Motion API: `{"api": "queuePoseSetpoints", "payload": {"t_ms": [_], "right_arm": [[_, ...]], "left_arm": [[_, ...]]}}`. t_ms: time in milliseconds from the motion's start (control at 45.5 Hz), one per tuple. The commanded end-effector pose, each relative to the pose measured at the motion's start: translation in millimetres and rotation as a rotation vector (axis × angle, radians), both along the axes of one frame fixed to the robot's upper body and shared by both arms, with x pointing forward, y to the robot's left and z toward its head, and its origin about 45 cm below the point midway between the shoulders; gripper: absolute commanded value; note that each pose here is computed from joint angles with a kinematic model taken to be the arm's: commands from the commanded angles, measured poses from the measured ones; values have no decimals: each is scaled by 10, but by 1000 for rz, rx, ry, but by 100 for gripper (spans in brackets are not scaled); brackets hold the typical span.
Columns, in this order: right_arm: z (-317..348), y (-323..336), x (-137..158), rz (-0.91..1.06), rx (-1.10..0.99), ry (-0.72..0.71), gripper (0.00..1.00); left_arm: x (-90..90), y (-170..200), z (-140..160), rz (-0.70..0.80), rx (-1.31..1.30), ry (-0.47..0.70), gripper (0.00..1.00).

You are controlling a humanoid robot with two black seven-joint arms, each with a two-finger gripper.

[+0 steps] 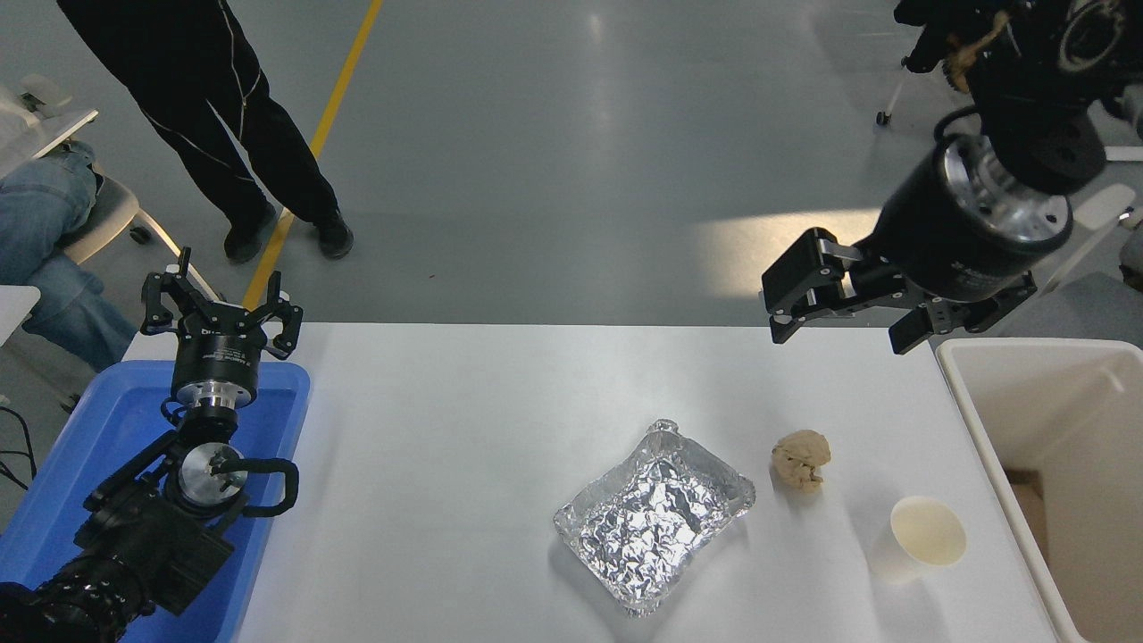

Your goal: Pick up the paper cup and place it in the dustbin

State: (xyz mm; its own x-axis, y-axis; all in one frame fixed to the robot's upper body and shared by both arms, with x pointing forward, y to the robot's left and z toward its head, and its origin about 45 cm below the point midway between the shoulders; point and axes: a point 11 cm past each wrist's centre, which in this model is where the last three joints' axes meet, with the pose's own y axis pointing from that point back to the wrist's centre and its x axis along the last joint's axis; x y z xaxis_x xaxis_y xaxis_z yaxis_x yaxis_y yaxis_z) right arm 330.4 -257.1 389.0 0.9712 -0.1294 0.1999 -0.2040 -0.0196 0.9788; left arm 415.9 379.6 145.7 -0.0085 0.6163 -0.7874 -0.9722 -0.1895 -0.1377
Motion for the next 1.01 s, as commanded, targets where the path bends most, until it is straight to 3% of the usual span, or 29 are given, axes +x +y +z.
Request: {"api": "queuePoseSetpoints", "payload": {"t_ms": [0, 198, 615, 989], "right_arm": [[-696, -726, -55, -125, -80, 6, 100], [-1468, -1181, -237, -209, -129, 29, 100], [-2219, -1490, -738, -292, -63, 87, 100], [-2426, -1592, -796, -351, -42, 48, 100]], "left_arm": [[1, -5, -2, -1, -1, 0, 99], [1, -5, -2, -1, -1, 0, 99], [1, -5, -2, -1, -1, 0, 99], [0, 1, 2, -1, 0, -1, 99]]}}
